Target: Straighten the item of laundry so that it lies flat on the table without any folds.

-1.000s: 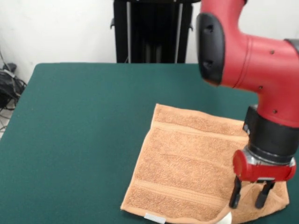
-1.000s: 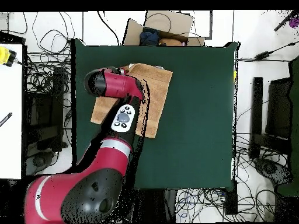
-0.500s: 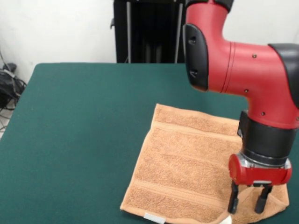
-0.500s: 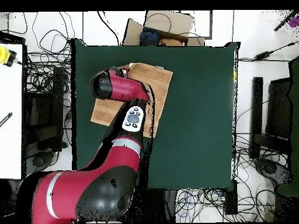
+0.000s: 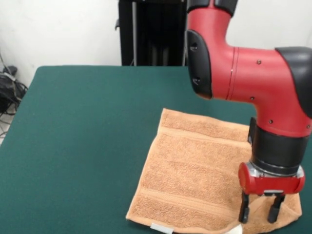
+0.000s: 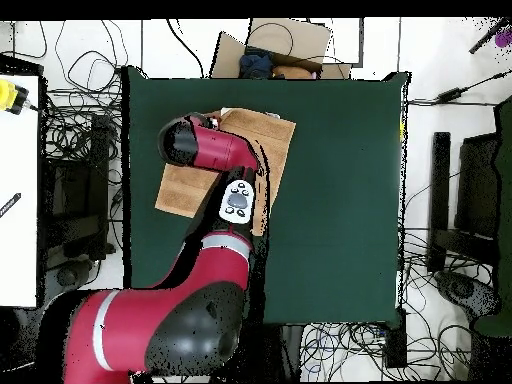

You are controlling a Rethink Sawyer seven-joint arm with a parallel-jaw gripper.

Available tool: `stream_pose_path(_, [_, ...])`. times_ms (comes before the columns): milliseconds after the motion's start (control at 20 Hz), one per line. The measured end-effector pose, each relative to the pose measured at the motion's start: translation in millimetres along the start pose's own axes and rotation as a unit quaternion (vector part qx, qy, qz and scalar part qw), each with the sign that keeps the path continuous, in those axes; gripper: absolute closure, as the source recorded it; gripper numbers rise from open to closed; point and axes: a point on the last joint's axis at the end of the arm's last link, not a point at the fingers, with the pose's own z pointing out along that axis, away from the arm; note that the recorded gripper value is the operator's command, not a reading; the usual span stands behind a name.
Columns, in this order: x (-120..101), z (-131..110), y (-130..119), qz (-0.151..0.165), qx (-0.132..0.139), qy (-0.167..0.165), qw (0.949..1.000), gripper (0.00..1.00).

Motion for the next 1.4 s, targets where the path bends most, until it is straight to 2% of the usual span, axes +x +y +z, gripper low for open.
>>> stream_pose_path(250, [3.3,-14.7,16.2,-0.033,-0.007,0.077,0.9965,0.0])
stream_pose_path(500, [0.8,-27.6,30.5,-0.047,-0.02,0.119,0.9916,0.0])
stream_pose_path(850, [-18.7,-31.2,37.8,-0.054,-0.025,0.104,0.9927,0.0])
stream_pose_path(1200, [-25.3,-26.6,41.7,-0.06,-0.025,0.095,0.9933,0.0])
stream_pose_path(1400, [-23.6,-20.3,37.5,-0.066,-0.015,0.098,0.9928,0.0])
